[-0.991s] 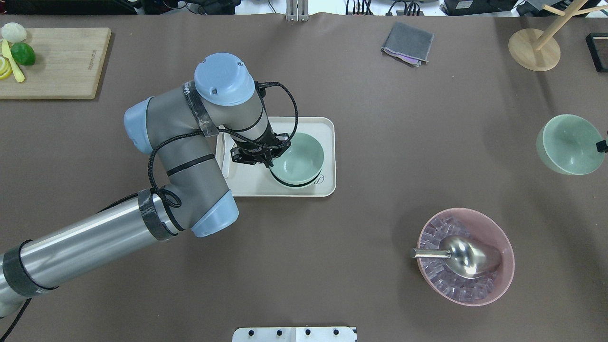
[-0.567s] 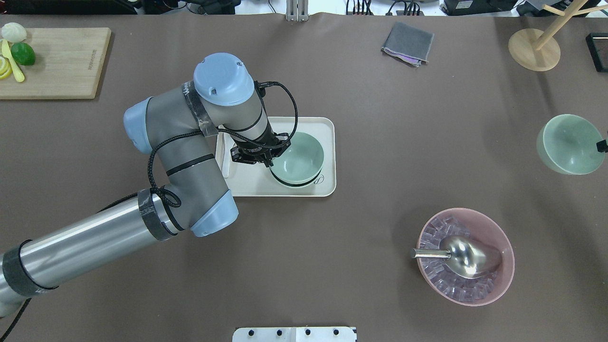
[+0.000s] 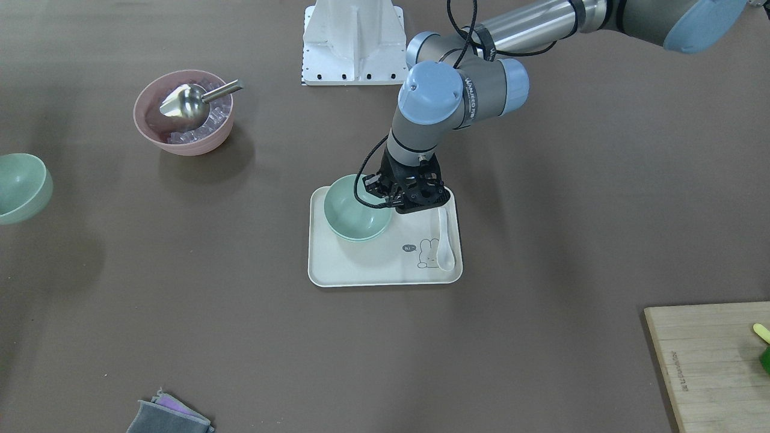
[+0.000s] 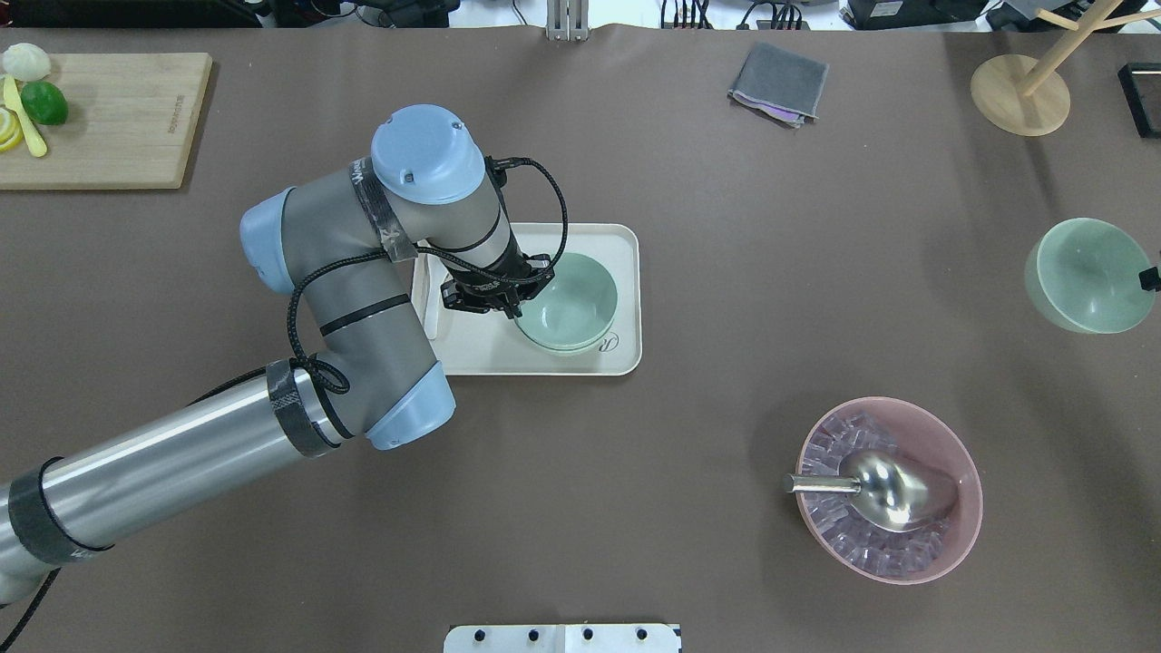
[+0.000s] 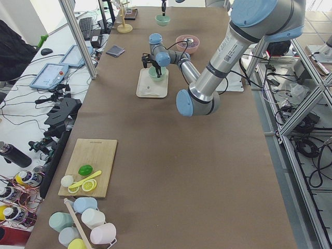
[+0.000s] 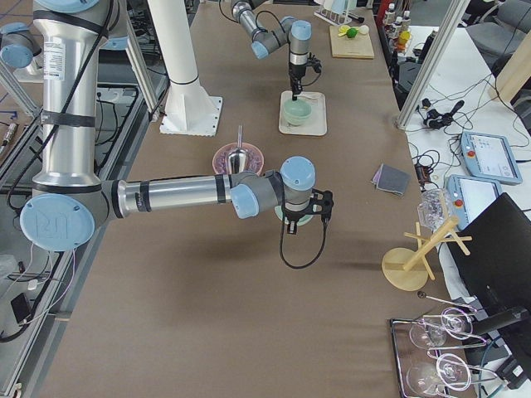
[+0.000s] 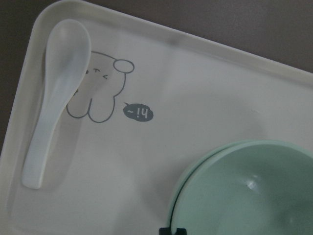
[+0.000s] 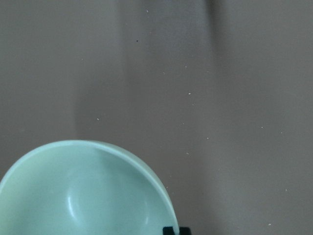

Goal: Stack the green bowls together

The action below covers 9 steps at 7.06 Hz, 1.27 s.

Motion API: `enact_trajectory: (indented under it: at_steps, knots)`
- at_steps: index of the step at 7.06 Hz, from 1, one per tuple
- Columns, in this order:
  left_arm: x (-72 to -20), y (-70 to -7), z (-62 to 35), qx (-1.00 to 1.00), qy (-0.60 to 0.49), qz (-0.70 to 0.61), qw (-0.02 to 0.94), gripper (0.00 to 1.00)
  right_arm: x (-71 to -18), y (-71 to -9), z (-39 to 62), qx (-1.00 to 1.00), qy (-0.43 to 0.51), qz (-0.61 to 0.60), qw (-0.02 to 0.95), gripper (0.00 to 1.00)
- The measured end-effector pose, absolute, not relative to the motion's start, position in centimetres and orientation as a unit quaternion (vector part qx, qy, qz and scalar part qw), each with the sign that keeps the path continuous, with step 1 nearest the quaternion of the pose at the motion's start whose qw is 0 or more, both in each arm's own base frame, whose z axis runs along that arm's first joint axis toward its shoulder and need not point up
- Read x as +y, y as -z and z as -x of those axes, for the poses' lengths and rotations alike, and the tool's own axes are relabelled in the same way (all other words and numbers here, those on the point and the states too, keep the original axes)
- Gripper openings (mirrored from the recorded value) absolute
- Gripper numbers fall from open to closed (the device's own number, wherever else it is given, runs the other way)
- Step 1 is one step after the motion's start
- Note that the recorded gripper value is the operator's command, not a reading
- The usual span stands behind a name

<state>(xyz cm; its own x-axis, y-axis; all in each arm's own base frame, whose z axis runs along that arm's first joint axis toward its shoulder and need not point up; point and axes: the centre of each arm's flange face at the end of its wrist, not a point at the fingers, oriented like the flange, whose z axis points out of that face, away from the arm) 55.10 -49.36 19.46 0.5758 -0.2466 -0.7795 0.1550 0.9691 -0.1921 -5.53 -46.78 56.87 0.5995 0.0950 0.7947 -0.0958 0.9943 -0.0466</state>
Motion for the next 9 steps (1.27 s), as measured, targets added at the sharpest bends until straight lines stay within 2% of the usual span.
enact_trajectory:
  at_steps: [4, 5, 7, 8, 9]
  knots:
    - [-49.42, -19.65, -55.19, 0.445, 0.113, 0.052, 0.887, 0.01, -46.77, -56.91, 5.56, -0.444, -0.053, 0.000, 0.894, 0.00]
    - [-49.43, -19.71, -55.20, 0.445, 0.113, 0.052, 0.887, 0.22, -46.77, -56.90, 5.57, -0.444, -0.053, 0.000, 0.894, 0.00]
    - [-49.48, -19.86, -55.20, 0.443, 0.114, 0.049, 0.888, 0.79, -46.77, -56.87, 5.54, -0.445, -0.053, 0.000, 0.894, 0.00]
    - [-49.58, -19.91, -55.17, 0.442, 0.116, 0.045, 0.888, 0.96, -46.79, -56.85, 5.54, -0.445, -0.053, 0.000, 0.894, 0.00]
    - [-49.63, -19.90, -55.12, 0.441, 0.116, 0.040, 0.889, 0.97, -46.83, -56.79, 5.55, -0.445, -0.053, -0.001, 0.894, 0.00]
